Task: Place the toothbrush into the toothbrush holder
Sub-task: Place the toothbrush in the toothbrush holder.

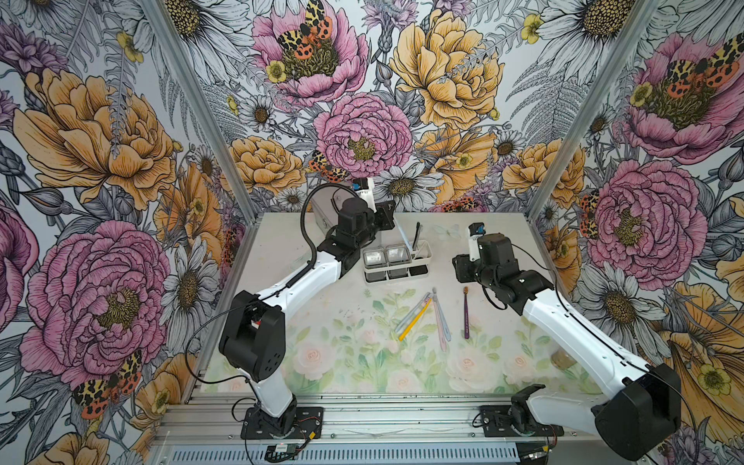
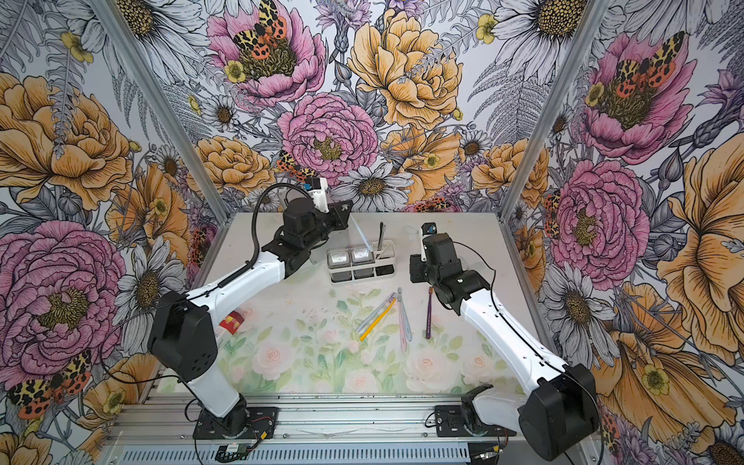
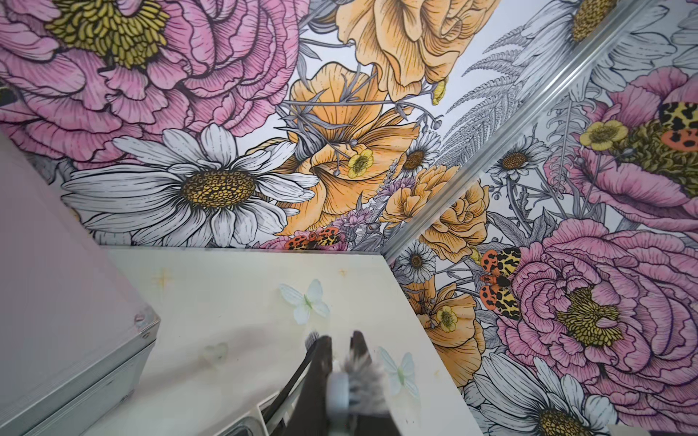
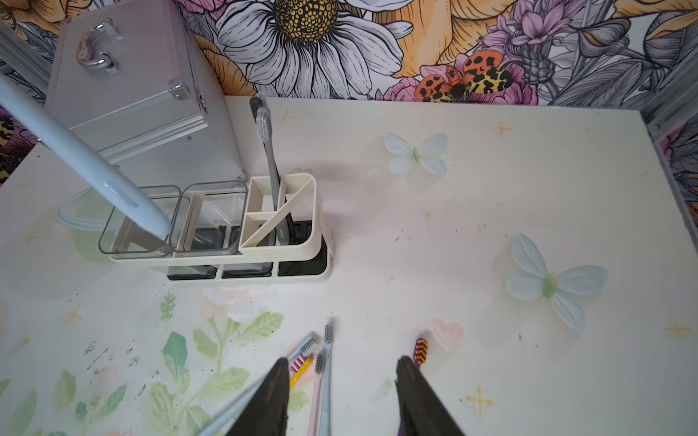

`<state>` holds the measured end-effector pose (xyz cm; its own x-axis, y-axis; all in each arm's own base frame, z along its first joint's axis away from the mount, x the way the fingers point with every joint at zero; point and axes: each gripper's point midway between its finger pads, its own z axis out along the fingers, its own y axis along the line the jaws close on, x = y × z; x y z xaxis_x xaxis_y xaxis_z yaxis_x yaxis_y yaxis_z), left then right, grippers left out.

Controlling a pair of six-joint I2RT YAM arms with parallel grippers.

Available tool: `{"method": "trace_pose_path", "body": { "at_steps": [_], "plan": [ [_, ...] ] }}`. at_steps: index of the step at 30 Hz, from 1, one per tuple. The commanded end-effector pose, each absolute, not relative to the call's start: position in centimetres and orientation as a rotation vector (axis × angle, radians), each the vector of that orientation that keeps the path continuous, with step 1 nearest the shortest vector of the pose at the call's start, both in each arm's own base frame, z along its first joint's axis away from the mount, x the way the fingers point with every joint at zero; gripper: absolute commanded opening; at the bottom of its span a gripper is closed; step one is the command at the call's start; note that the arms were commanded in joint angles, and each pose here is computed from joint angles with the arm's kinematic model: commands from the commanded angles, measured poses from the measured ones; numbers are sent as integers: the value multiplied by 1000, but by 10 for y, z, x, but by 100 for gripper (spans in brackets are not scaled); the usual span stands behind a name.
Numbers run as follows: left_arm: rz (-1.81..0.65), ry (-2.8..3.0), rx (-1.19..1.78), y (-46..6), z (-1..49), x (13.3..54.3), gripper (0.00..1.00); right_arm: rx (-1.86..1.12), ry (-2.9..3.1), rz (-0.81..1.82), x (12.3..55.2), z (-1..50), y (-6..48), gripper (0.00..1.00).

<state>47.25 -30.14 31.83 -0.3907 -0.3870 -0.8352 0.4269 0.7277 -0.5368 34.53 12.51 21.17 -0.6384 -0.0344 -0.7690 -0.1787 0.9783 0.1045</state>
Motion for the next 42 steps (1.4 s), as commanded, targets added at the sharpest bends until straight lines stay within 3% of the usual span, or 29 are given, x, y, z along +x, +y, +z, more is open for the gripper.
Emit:
{"method": "trace_pose_path", "body": {
  "at_steps": [1, 8, 17, 21, 26, 36, 42],
  "plan": [
    [-855, 1674, 109, -324, 321, 483, 0, -136, 2205, 231, 333, 218, 116, 49],
    [-706, 1668, 283, -370, 282, 485, 0, -177, 2165, 306, 305, 219, 113, 50],
    [-652, 1586, 402, -395, 306, 464, 0, -162, 2164, 324, 292, 209, 106, 51],
    [-623, 1541, 433, -394, 323, 452, 0, -150, 2161, 323, 288, 207, 102, 51],
    [-415, 1425, 480, -392, 341, 441, 0, -132, 2157, 323, 284, 203, 96, 52],
    [-232, 1422, 420, -380, 323, 464, 0, -105, 2168, 349, 283, 199, 90, 52],
    [-292, 1459, 362, -365, 313, 479, 0, -95, 2178, 348, 285, 196, 87, 52]
  ]
}}
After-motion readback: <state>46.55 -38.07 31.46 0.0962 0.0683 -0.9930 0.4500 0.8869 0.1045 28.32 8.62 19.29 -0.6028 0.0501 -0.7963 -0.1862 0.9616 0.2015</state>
